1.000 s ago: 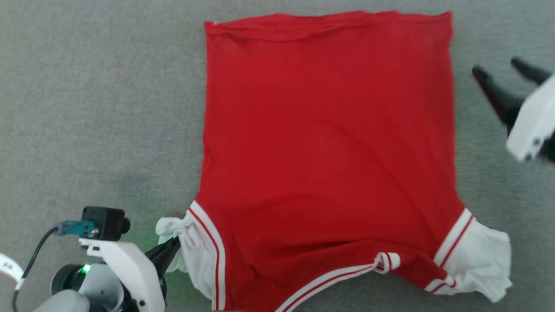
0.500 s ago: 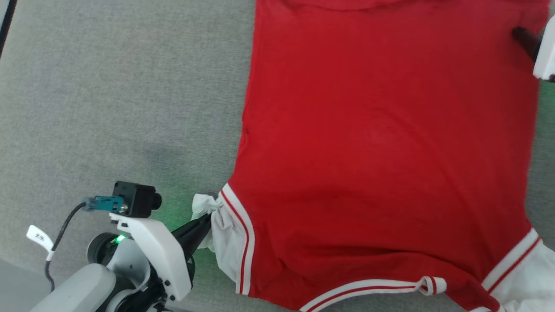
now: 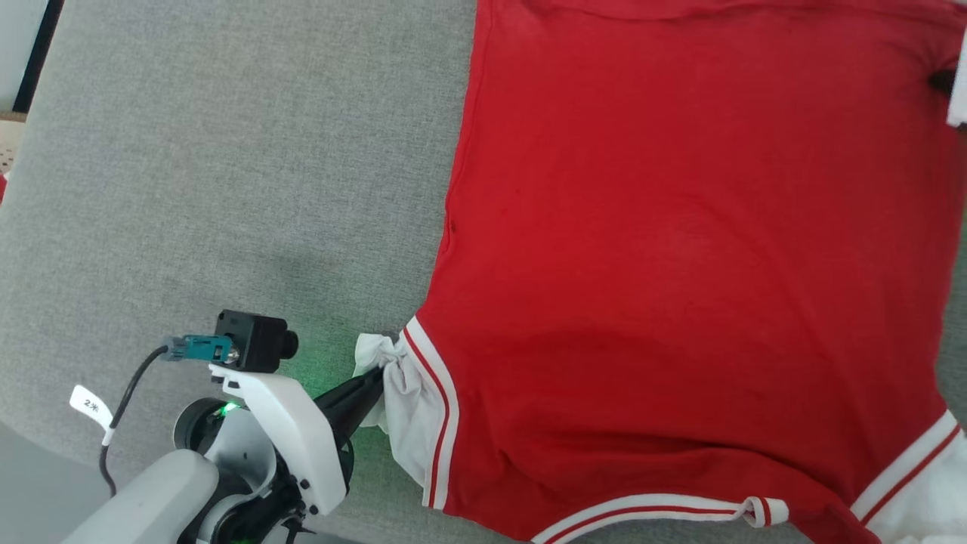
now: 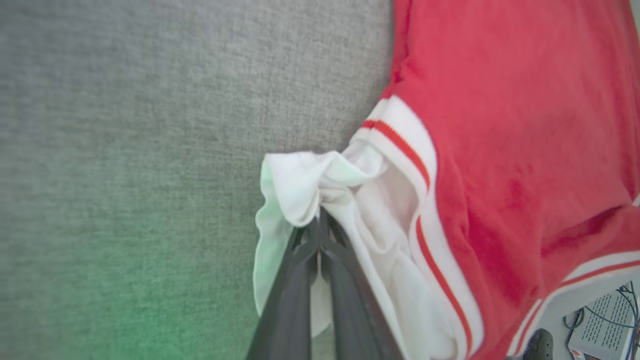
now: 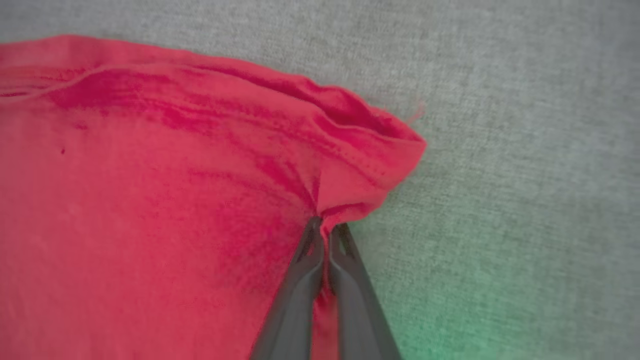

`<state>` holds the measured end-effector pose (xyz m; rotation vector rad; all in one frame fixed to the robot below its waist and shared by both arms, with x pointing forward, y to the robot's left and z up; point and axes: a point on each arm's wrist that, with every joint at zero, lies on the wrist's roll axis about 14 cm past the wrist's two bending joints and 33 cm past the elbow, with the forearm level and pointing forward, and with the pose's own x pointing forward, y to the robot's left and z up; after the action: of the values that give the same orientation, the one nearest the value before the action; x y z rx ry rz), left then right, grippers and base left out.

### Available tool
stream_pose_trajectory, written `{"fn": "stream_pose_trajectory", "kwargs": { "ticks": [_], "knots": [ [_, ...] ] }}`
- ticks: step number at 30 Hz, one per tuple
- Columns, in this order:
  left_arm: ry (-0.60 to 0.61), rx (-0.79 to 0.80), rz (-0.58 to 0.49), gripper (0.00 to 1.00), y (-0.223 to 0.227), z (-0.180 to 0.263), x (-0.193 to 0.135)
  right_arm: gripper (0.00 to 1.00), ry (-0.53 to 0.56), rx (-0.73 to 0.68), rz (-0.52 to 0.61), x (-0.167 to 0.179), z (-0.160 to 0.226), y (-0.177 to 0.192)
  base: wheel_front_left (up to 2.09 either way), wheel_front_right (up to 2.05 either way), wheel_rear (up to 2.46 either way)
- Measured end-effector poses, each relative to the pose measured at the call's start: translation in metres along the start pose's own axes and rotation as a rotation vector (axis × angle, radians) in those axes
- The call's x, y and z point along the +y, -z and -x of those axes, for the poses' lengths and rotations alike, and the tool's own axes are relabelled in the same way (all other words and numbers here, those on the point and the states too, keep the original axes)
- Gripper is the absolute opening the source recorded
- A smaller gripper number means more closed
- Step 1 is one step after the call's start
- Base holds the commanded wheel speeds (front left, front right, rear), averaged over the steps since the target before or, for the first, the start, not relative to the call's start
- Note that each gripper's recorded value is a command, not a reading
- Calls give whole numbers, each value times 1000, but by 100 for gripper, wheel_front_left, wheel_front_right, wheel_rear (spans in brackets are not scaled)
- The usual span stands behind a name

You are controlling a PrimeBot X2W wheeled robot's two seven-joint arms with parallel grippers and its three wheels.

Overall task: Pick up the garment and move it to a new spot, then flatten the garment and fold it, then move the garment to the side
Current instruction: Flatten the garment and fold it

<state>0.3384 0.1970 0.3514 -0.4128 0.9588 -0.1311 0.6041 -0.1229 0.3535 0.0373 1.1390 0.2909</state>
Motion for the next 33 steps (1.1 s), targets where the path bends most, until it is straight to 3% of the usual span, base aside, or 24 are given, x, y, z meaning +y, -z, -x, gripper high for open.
{"fn": "stream_pose_trajectory", "kwargs": {
  "ticks": [12,25,33],
  "knots": [
    [-4,-25,-46,0,-11,8,-1,0,-39,-27,103,-5,58,55,0,0,0],
    [41,-40,-115,0,-21,15,-23,0,-71,57,27,-25,131,156,0,0,0],
    [37,-37,-110,0,-20,17,-22,0,-67,104,-53,-17,129,207,0,0,0]
  ]
}}
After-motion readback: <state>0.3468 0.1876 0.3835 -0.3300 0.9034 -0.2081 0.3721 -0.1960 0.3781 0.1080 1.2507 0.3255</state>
